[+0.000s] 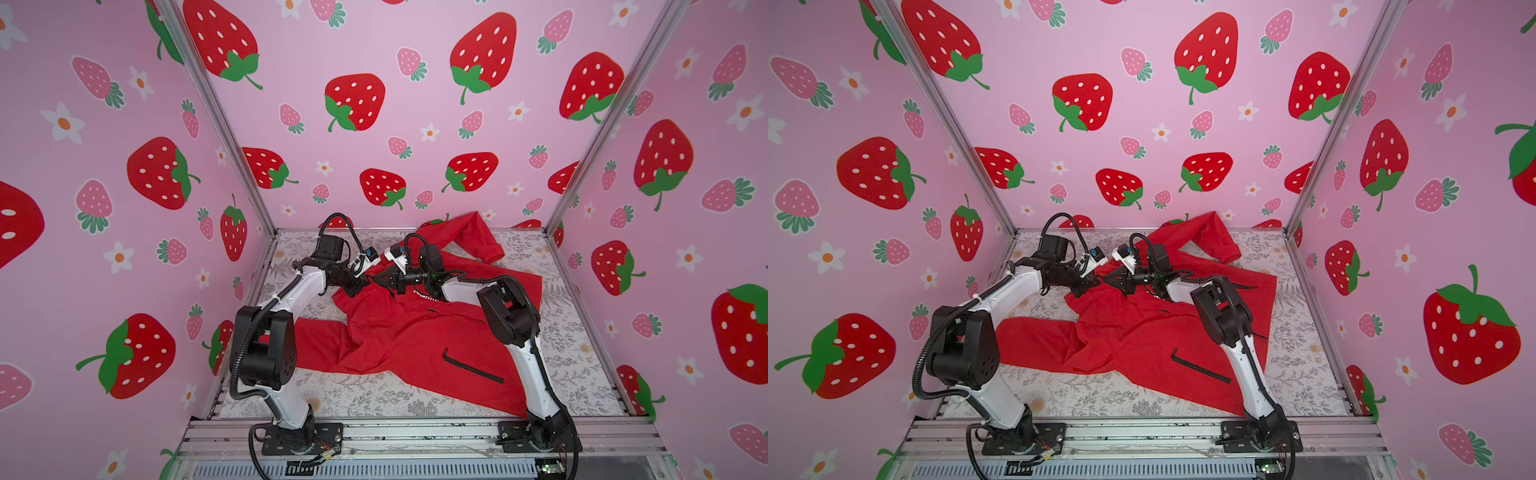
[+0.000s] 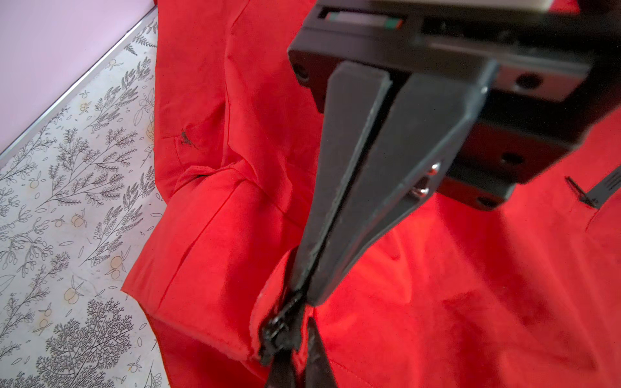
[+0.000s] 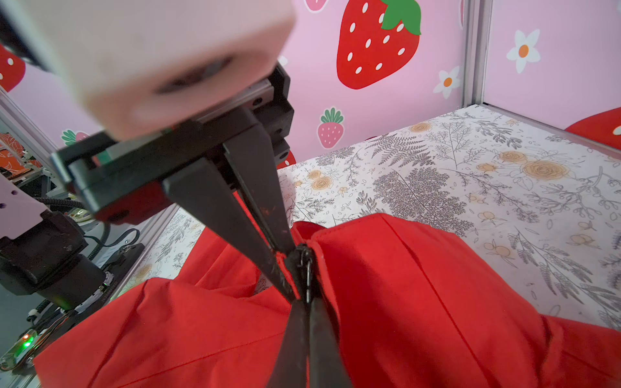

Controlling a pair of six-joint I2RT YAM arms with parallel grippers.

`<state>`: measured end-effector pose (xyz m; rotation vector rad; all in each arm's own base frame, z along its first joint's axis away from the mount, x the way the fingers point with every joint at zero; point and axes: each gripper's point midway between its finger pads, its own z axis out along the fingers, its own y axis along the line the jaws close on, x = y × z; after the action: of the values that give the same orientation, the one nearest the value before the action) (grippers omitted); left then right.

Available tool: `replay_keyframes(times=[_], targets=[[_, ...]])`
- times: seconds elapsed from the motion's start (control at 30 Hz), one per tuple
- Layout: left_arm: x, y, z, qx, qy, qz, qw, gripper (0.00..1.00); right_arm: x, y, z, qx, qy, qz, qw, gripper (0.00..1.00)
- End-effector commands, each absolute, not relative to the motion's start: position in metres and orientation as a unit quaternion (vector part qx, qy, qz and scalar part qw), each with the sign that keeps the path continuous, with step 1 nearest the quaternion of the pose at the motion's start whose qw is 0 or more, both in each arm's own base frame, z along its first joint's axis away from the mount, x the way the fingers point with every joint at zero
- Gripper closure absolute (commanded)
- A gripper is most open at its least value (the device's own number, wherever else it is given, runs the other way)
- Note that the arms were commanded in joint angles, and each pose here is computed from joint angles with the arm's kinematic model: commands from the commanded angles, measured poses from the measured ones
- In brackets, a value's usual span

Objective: Unzip the jacket
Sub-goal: Unzip the zipper on the jacket.

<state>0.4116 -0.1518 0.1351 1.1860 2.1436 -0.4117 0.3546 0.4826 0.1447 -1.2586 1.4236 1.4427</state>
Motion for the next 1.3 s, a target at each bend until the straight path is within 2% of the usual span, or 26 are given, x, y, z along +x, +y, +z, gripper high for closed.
replay_keyframes(times=[0.0,0.33,0.57,0.97,1.27], targets=[[0.419,-0.153,0.153,0.439,0.813,-0.164,0.346,1.00,0.352,0.476,0.164,-0.500,0.540,0.549,0.397,1.00],[0.432,-0.141,0.166,0.388,0.828,-0.190,0.358,1.00,0.367,0.452,0.144,-0.481,0.604,0.446,0.453,1.00],[0.433,-0.140,0.174,0.377,0.828,-0.199,0.365,1.00,0.369,0.448,0.127,-0.496,0.633,0.376,0.460,1.00],[0.444,-0.122,0.178,0.330,0.848,-0.196,0.365,1.00,0.386,0.424,0.112,-0.455,0.687,0.298,0.481,1.00],[0.442,-0.124,0.181,0.330,0.845,-0.212,0.364,1.00,0.397,0.413,0.115,-0.471,0.698,0.181,0.508,1.00]])
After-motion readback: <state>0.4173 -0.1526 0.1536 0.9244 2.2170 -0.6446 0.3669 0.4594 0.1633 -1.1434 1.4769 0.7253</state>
